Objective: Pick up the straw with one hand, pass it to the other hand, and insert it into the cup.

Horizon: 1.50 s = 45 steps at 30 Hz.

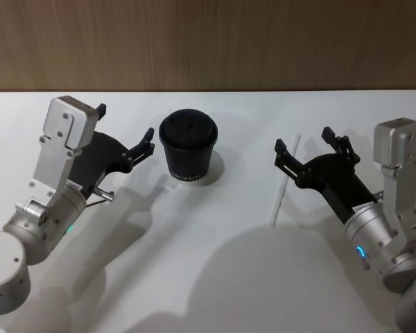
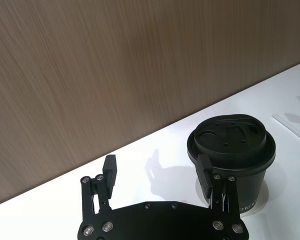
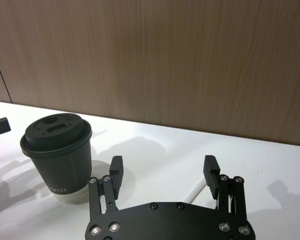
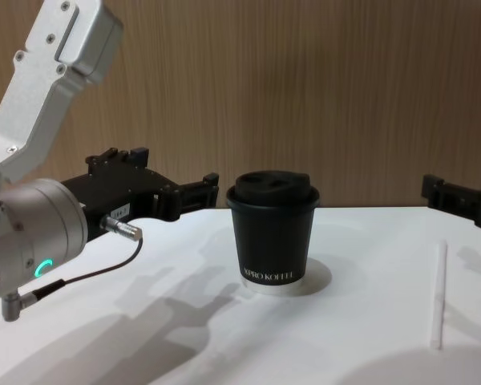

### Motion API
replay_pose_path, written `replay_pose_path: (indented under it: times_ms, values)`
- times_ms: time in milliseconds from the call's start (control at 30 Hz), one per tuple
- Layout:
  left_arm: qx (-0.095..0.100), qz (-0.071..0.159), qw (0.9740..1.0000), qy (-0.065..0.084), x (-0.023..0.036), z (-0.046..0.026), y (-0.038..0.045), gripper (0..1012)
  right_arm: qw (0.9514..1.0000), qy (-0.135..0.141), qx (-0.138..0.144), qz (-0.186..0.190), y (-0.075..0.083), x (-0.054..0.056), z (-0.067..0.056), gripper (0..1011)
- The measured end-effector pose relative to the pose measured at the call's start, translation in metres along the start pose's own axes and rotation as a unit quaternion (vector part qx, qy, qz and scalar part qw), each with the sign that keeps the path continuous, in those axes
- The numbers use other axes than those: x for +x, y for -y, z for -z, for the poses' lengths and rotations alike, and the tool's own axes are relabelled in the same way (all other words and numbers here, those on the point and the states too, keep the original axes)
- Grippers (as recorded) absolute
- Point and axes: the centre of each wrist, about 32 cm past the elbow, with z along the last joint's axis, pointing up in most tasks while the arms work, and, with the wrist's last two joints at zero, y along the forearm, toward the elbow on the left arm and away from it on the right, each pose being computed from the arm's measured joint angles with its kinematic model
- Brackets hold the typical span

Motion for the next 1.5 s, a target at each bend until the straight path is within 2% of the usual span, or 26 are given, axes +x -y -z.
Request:
replay_pose_path:
  times_ms: [700, 900, 1167, 1500]
  values:
    - [0.0, 0.0, 1.0, 0.0, 0.0, 0.0, 0.0, 1001, 1.0, 0.0, 0.0, 0.0, 0.0, 0.0, 0.0, 1001]
    - [0.0, 0.0, 1.0, 0.0, 0.0, 0.0, 0.0, 1001, 0.9999, 0.012, -0.007, 0.0, 0.001, 0.0, -0.004, 1001]
    - [0.0, 0.0, 1.0, 0.0, 0.0, 0.0, 0.0, 1001, 0.9987, 0.035, -0.037, 0.008, 0.004, -0.006, -0.014, 1001]
    - [0.0, 0.0, 1.0, 0.0, 0.0, 0.0, 0.0, 1001, 0.9938, 0.049, -0.097, 0.025, 0.009, -0.018, -0.028, 1001]
